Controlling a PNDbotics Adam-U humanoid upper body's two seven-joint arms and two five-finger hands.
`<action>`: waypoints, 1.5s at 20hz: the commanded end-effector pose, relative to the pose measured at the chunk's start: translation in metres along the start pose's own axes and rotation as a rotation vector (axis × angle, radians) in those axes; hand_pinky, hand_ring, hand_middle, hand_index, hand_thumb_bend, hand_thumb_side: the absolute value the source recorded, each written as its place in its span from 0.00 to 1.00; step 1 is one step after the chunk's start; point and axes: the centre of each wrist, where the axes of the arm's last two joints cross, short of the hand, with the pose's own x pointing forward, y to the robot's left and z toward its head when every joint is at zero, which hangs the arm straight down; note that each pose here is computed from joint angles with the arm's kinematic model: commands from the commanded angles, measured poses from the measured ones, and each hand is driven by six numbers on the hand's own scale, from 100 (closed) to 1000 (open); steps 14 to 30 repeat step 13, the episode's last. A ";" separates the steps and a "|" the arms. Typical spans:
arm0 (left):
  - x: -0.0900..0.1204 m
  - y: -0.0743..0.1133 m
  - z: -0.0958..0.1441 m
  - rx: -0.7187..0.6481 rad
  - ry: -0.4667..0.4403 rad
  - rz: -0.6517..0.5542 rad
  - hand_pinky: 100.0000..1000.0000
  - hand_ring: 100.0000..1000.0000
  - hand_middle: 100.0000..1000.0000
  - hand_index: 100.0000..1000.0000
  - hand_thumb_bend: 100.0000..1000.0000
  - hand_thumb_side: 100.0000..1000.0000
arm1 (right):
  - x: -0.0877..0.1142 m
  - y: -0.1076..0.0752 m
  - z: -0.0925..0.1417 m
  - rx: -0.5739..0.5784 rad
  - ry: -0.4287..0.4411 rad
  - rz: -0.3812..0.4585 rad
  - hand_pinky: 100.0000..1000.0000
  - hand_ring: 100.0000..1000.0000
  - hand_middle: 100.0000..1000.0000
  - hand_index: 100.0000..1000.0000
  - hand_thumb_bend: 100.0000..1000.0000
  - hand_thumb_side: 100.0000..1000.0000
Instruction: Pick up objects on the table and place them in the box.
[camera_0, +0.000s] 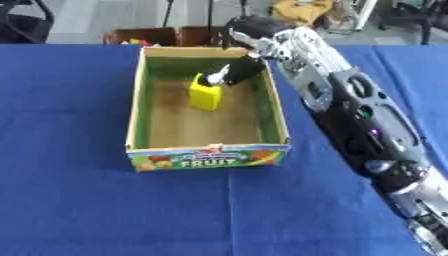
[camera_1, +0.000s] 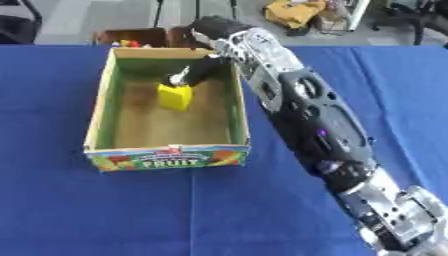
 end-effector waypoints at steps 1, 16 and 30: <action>0.004 0.004 -0.005 0.006 -0.026 -0.009 0.54 0.86 0.85 0.93 0.00 1.00 | -0.009 -0.032 0.023 -0.120 0.026 0.014 0.60 0.79 0.67 0.82 0.48 0.70; 0.003 0.007 -0.007 0.028 -0.029 -0.025 0.55 0.86 0.85 0.93 0.00 1.00 | 0.002 -0.053 0.129 -0.569 -0.069 -0.182 0.55 0.73 0.63 0.77 0.40 0.65; 0.003 0.007 -0.007 0.028 -0.029 -0.025 0.55 0.86 0.85 0.93 0.00 1.00 | 0.002 -0.053 0.129 -0.569 -0.069 -0.182 0.55 0.73 0.63 0.77 0.40 0.65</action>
